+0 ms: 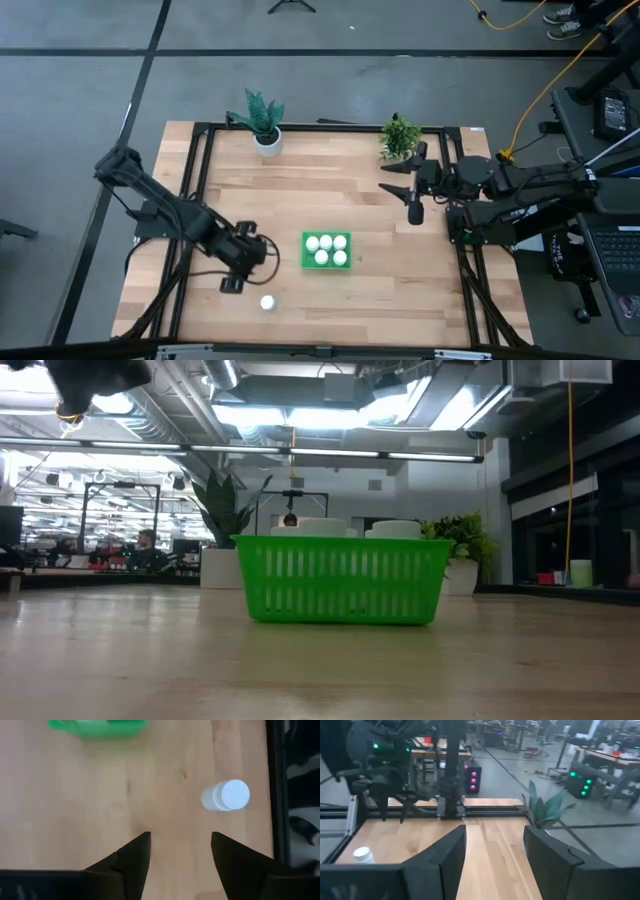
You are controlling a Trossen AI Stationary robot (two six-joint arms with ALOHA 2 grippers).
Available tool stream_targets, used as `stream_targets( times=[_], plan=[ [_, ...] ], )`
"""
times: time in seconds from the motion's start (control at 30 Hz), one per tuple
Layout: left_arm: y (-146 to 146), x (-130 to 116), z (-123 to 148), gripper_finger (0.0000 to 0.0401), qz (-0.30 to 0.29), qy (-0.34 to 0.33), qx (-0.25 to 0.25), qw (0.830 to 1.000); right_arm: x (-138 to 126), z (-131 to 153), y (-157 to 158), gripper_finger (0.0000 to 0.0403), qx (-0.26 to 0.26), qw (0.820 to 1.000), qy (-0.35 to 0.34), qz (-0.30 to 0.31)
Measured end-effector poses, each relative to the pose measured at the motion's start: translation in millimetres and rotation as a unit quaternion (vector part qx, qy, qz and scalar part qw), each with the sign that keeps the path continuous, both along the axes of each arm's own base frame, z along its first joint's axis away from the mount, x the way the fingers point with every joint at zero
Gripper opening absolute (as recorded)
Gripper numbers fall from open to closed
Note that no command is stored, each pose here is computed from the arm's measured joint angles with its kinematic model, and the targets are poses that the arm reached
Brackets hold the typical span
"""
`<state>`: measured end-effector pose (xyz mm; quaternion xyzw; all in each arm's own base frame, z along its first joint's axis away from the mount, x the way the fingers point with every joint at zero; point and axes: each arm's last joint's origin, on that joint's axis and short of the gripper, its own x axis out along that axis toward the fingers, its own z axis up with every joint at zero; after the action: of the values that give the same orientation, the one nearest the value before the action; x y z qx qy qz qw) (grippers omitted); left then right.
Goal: Pick and place pill bottles into a basket
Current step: Put the white medicine bottle into the green basket
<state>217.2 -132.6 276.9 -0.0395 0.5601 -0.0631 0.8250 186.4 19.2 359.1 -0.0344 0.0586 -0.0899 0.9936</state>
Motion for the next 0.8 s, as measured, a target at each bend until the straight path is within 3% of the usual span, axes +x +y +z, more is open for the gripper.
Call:
stream_targets(
  times=[0.17, 0.43, 0.57, 0.8],
  plan=[
    [-17.5, 11.7, -17.0, 0.0245, 0.02, 0.056, -0.021, 0.998, 0.8, -0.6, -1.8, 0.0201, -0.006, 0.999, 0.006, 0.033],
    [-40.3, 23.5, -19.3, 0.0301, 0.066, 0.059, -0.045, 0.995, 1.1, -2.8, -2.6, 0.0201, 0.001, 0.996, 0.017, 0.084],
    [-52.9, 33.5, -31.2, 0.0315, 0.065, 0.049, -0.057, 0.995, 1.0, -4.1, -2.3, 0.0201, 0.002, 0.996, 0.025, 0.09],
    [-58.2, 45.3, -54.8, 0.0317, 0.065, 0.063, -0.027, 0.996, 0.6, -6.6, -2.0, 0.0201, 0.005, 0.995, 0.038, 0.095]
  ],
)
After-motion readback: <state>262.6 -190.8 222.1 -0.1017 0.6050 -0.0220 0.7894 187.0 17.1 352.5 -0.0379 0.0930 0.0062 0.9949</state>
